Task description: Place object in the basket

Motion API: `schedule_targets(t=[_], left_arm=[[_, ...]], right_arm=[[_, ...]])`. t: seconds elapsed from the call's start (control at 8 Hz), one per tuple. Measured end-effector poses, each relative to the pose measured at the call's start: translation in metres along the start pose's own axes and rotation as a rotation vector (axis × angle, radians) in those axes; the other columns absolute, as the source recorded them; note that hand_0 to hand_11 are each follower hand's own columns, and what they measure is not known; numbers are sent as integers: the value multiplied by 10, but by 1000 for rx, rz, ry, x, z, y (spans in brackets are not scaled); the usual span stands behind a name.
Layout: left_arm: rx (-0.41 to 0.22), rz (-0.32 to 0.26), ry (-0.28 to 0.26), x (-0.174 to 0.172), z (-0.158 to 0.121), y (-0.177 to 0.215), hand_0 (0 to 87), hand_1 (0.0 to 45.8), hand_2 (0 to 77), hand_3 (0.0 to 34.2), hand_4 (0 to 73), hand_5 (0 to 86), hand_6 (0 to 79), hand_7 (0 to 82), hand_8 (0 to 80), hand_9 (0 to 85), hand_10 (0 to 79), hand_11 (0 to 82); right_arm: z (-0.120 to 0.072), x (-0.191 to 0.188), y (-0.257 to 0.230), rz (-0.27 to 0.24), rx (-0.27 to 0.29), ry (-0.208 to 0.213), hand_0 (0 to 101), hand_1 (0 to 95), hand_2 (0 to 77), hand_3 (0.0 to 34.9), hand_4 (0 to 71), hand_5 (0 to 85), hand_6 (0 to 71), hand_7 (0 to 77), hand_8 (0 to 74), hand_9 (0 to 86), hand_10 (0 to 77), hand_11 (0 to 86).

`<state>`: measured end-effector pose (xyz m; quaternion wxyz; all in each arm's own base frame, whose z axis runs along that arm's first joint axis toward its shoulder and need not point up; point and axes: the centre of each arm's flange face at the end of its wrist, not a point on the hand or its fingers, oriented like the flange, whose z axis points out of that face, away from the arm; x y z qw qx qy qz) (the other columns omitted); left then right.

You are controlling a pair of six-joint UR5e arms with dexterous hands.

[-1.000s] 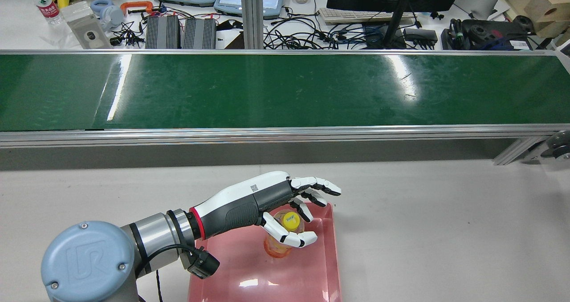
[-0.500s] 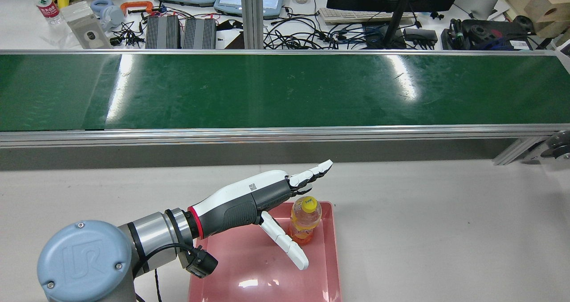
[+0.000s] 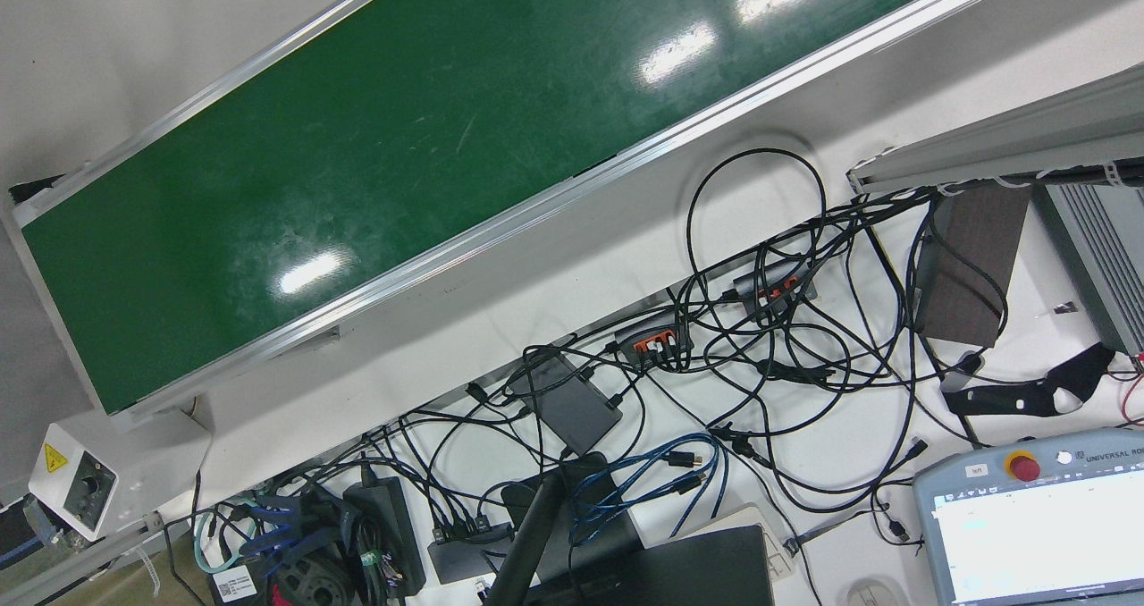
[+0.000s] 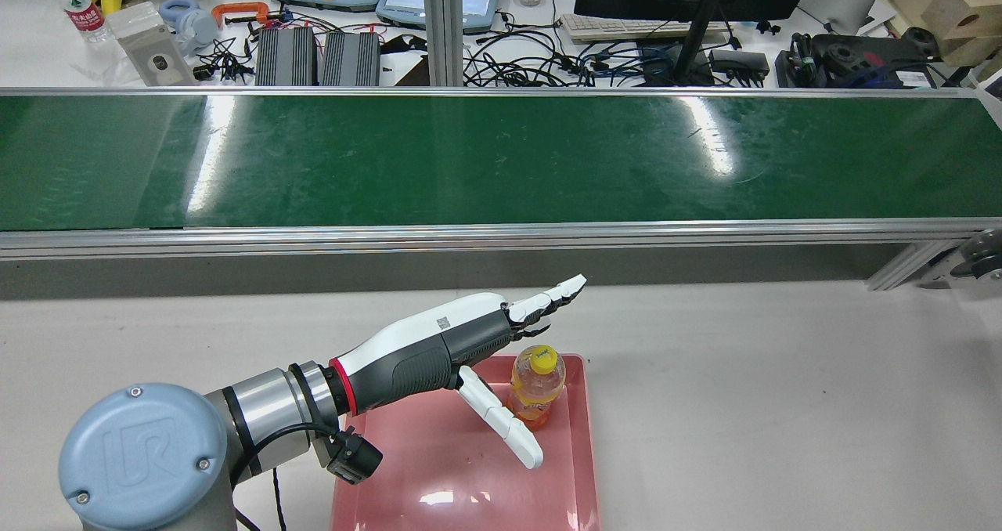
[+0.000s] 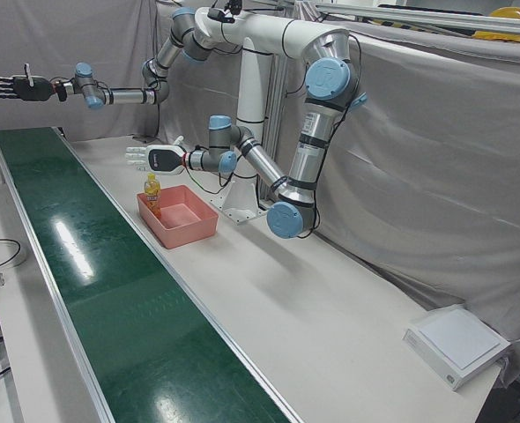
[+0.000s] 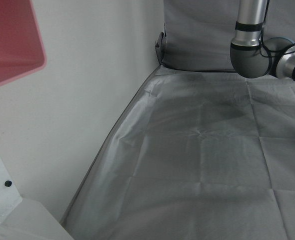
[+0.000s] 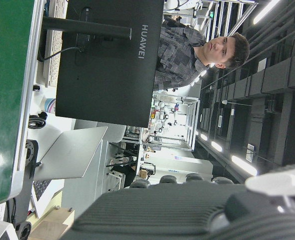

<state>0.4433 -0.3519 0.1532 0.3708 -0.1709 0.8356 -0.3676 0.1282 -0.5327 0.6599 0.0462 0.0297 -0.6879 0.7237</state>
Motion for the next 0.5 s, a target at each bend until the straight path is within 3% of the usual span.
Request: schedule_targets(t=[0.25,0.5], left_arm=[[12,-15,55,31,-6,-16,457,82,0,0,5,38,0,11,0,11,60,114],[46,-37,128,72,-19,-46,436,98,0,1,5,49,0,11,16,27,71,120]], right_arm=[[0,0,0,0,0,0,3,0,5,2,0,0,0,5,0,0,0,0],[0,0,0,0,0,0,2,0,5,2,0,0,0,5,0,0,0,0]])
